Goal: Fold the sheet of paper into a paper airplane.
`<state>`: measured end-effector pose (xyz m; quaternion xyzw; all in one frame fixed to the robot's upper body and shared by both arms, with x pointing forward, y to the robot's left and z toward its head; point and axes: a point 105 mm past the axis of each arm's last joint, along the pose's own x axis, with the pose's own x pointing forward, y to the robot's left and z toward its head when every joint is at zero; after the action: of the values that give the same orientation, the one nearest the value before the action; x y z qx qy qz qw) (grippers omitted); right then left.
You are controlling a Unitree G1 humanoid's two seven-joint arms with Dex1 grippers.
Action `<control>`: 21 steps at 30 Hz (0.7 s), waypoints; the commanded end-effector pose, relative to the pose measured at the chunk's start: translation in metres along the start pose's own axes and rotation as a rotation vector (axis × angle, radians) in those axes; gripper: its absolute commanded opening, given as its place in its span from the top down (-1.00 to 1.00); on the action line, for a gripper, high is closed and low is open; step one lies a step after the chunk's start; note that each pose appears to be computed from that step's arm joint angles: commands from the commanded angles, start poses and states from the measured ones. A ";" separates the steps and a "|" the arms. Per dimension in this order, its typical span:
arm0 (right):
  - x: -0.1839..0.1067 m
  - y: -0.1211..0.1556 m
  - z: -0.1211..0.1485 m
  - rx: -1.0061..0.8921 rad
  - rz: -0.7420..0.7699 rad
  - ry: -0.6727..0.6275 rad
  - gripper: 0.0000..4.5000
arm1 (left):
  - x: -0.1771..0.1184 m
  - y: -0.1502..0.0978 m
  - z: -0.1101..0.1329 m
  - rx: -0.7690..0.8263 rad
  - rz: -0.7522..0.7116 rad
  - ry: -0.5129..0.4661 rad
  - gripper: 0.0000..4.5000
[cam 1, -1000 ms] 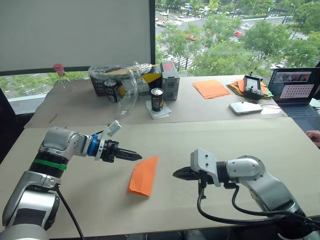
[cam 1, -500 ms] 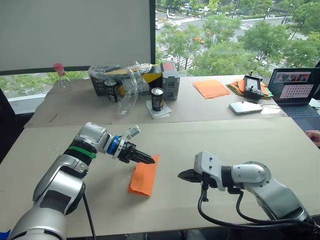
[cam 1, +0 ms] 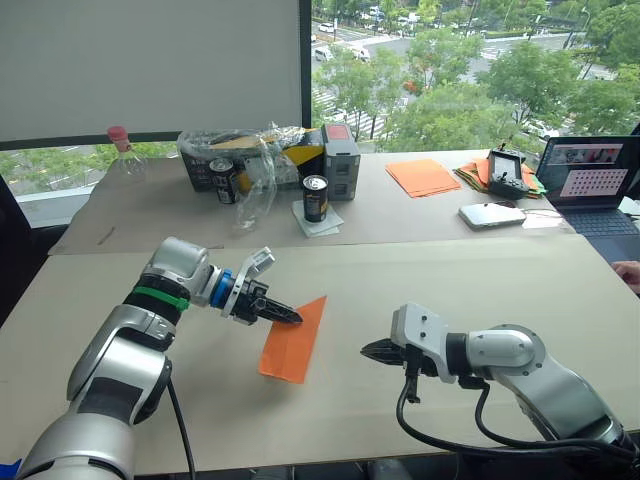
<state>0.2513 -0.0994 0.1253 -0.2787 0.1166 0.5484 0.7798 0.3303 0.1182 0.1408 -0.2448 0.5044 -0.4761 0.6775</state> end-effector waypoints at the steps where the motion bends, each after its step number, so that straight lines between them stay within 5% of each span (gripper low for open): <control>1: -0.009 -0.009 0.006 -0.055 -0.012 0.000 1.00 | -0.011 -0.017 0.020 -0.060 -0.035 -0.121 0.98; 8: -0.016 -0.025 0.007 -0.079 -0.039 0.014 1.00 | -0.004 -0.008 0.040 -0.196 -0.042 -0.325 0.98; 16: -0.021 -0.034 0.007 -0.083 -0.073 0.031 1.00 | 0.050 -0.006 0.030 -0.336 0.061 -0.613 0.98; 21: -0.019 -0.036 0.007 -0.084 -0.085 0.032 1.00 | 0.062 -0.007 0.016 -0.460 0.109 -0.654 0.98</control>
<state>0.2753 -0.1215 0.1406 -0.3123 0.1182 0.5188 0.7870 0.3592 0.1073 0.1292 -0.4690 0.3427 -0.1691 0.7962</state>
